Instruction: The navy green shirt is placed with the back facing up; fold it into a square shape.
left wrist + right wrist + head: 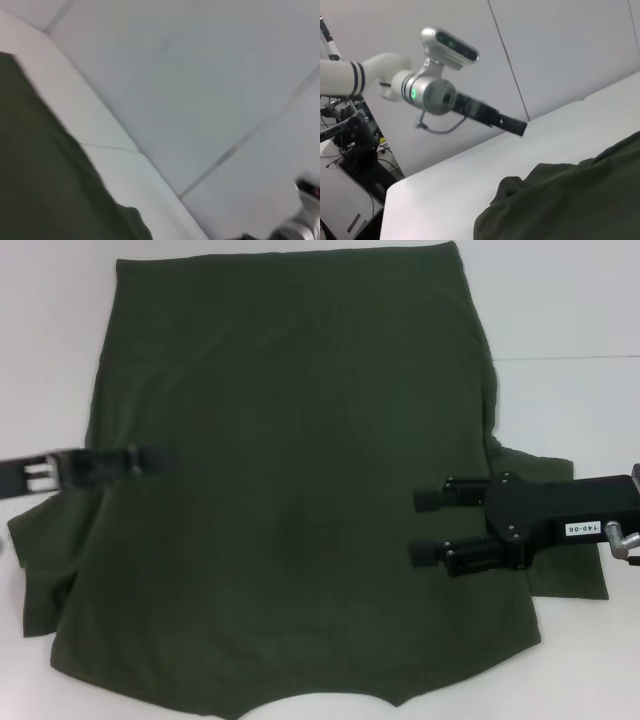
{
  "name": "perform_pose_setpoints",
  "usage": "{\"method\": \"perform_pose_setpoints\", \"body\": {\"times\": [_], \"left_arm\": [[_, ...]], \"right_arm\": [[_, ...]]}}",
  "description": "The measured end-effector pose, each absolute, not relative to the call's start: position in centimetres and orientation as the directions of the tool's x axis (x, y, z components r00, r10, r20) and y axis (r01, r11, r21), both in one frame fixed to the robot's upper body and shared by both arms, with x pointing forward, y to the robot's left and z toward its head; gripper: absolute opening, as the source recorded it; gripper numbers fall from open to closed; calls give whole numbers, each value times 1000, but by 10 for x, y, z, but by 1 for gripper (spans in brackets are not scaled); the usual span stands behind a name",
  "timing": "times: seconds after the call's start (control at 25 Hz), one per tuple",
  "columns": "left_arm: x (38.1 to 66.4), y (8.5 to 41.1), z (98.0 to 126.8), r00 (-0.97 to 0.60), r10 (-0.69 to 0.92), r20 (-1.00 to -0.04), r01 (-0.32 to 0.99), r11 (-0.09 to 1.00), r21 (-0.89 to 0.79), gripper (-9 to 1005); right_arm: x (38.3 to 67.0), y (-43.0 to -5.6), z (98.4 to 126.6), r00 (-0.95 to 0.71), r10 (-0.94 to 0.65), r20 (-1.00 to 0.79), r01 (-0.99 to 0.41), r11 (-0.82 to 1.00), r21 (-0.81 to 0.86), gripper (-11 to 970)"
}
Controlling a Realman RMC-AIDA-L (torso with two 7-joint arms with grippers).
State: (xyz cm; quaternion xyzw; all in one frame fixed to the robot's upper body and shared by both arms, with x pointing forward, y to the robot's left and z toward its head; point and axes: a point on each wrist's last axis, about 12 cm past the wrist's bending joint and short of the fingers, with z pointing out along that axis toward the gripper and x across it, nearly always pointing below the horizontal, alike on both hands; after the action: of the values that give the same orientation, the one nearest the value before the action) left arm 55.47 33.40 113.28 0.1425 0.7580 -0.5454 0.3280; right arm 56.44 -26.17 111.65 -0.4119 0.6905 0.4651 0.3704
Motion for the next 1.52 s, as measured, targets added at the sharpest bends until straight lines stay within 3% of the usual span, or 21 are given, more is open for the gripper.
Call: {"method": "perform_pose_setpoints", "body": {"times": [0.36,0.6,0.84,1.52], "left_arm": [[540,401,1128,-859,-308,-409,186,557,-809,900],[530,422,1111,-867,-369,-335,22,643,-766,900],[529,425,1099,-875,-386,-293,-54,678,-733,900],[533,412,1077,-875,-404,-266,-99,688,-719,901]], "right_arm": [[565,-261,1117,-366,-238,-900,-923,217,318,897],[565,-263,1118,-372,-241,-896,-921,217,323,897],[565,-263,1118,-372,-247,-895,-921,215,324,897],[564,-265,1117,-373,-256,-892,-921,215,323,897]]}}
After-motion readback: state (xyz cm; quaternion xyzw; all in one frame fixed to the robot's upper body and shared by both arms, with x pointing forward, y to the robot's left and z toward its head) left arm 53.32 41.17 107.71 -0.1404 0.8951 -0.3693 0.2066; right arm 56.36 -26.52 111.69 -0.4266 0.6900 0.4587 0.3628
